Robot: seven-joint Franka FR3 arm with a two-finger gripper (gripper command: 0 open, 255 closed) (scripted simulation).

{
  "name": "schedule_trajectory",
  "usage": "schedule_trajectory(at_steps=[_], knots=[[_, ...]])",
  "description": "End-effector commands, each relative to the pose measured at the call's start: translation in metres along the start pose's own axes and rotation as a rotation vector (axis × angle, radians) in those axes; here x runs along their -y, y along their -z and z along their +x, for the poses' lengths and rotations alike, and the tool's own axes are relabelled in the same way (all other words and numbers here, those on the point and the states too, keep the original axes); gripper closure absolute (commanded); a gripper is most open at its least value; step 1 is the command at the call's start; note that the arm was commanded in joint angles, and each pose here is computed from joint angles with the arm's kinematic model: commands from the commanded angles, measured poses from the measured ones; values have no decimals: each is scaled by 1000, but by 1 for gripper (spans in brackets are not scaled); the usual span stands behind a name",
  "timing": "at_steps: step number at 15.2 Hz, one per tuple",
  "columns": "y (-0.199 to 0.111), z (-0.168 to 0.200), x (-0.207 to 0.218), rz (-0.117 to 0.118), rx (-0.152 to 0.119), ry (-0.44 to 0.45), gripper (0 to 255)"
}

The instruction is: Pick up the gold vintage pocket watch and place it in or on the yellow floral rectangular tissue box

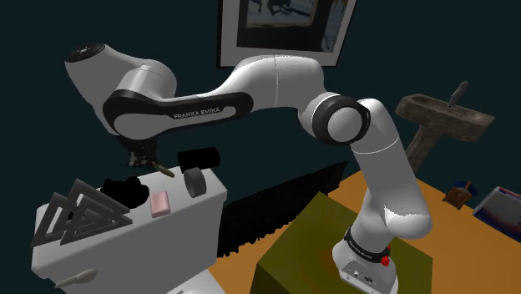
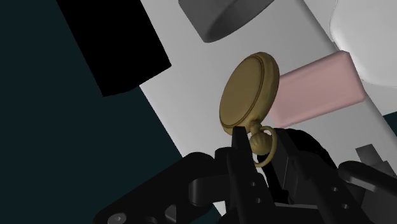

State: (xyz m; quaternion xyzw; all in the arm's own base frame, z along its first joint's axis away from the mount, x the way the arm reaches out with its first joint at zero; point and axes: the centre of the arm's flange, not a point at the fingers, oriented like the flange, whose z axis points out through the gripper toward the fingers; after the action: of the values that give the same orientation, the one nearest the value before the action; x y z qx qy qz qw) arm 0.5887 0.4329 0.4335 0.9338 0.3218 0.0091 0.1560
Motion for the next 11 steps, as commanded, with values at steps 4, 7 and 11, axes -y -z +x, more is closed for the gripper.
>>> schedule_trajectory(at_steps=[4,7,11], knots=[[25,-3,-7,0,0,0,255],[40,-5,-12,0,0,0,255],[61,-6,-18,0,0,0,255]])
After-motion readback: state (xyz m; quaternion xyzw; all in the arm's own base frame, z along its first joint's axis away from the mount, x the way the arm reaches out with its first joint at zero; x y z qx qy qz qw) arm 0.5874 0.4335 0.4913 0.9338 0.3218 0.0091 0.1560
